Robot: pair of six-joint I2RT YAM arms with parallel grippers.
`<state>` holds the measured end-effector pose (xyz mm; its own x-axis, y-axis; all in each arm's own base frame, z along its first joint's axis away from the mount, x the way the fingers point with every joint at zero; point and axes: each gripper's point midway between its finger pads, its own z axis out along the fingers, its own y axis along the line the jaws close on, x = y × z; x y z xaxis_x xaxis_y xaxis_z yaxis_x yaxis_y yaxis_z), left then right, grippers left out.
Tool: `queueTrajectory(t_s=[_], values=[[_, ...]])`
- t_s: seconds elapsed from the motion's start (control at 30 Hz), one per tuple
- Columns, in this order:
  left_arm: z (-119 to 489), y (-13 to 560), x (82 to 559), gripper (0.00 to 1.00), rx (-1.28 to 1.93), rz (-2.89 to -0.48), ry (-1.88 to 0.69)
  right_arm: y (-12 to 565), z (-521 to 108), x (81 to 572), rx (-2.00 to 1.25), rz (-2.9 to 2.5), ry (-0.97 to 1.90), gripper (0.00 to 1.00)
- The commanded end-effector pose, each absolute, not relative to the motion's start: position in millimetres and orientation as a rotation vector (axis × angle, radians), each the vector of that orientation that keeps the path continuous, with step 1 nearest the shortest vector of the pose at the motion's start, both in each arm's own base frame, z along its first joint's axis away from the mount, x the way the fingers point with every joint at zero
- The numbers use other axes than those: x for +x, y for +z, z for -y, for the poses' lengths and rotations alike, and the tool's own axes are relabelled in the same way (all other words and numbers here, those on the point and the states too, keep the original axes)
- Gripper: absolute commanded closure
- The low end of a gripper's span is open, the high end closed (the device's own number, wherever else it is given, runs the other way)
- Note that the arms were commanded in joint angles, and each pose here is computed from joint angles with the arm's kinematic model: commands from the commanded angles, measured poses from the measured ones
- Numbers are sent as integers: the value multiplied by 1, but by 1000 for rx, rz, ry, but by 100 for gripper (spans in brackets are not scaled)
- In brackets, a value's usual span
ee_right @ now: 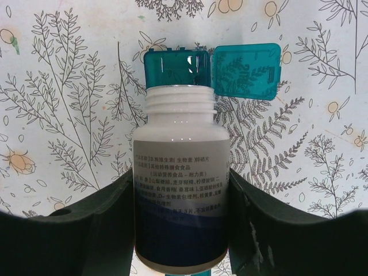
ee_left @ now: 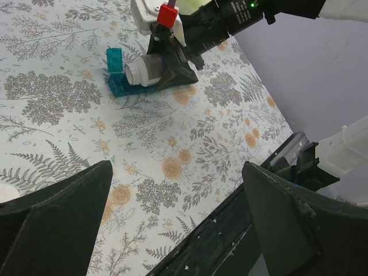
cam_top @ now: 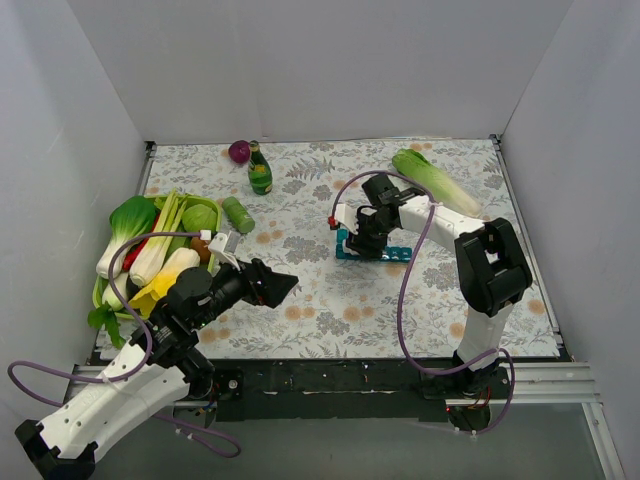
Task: Sort the pills into containers
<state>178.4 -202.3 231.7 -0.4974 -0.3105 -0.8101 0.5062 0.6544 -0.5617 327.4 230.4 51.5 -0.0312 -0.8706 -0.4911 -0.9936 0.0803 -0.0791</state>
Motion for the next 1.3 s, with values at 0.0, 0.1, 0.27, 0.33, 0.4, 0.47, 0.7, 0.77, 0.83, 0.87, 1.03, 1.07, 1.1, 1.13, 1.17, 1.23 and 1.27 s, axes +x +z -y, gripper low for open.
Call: queueTrajectory(t_s=[0.0,0.1,0.27,0.33,0.4,0.47,0.7,0.77,0.83,0.87,1.03,1.07,1.1,1.13,1.17,1.23,1.27], values=[[202,230,178,3,157,-1837,-997,60,-237,335,-1854,-1920,381,95],[202,229,179,3,154,-1838,-996,59,-237,335,-1860,-1921,374,95],[202,229,178,3,155,-1837,-998,59,-236,335,-1864,-1927,363,95],[201,228,178,3,157,-1838,-996,58,-237,335,-1866,-1927,362,95],[201,228,177,3,156,-1842,-996,59,-236,336,-1866,-1928,357,95],[201,228,178,3,154,-1840,-996,59,-237,335,-1868,-1928,356,95],[201,228,178,3,157,-1840,-996,61,-239,336,-1874,-1926,345,95],[201,229,178,3,156,-1838,-995,61,-239,337,-1876,-1924,338,95],[201,229,178,3,157,-1837,-997,61,-239,337,-1880,-1923,335,95],[201,229,178,3,157,-1835,-998,61,-239,337,-1879,-1922,334,95],[201,228,178,3,157,-1837,-997,60,-238,336,-1889,-1928,330,95],[201,228,177,3,158,-1837,-998,61,-239,336,-1887,-1925,329,95],[201,227,177,3,157,-1840,-996,61,-239,336,-1889,-1925,327,95],[201,227,178,3,158,-1838,-995,59,-238,336,-1891,-1929,327,95],[201,228,178,3,155,-1836,-996,60,-238,336,-1891,-1930,325,95],[201,228,178,3,157,-1837,-997,60,-239,336,-1893,-1928,325,95],[201,228,178,3,157,-1837,-997,60,-238,336,-1893,-1929,323,95]])
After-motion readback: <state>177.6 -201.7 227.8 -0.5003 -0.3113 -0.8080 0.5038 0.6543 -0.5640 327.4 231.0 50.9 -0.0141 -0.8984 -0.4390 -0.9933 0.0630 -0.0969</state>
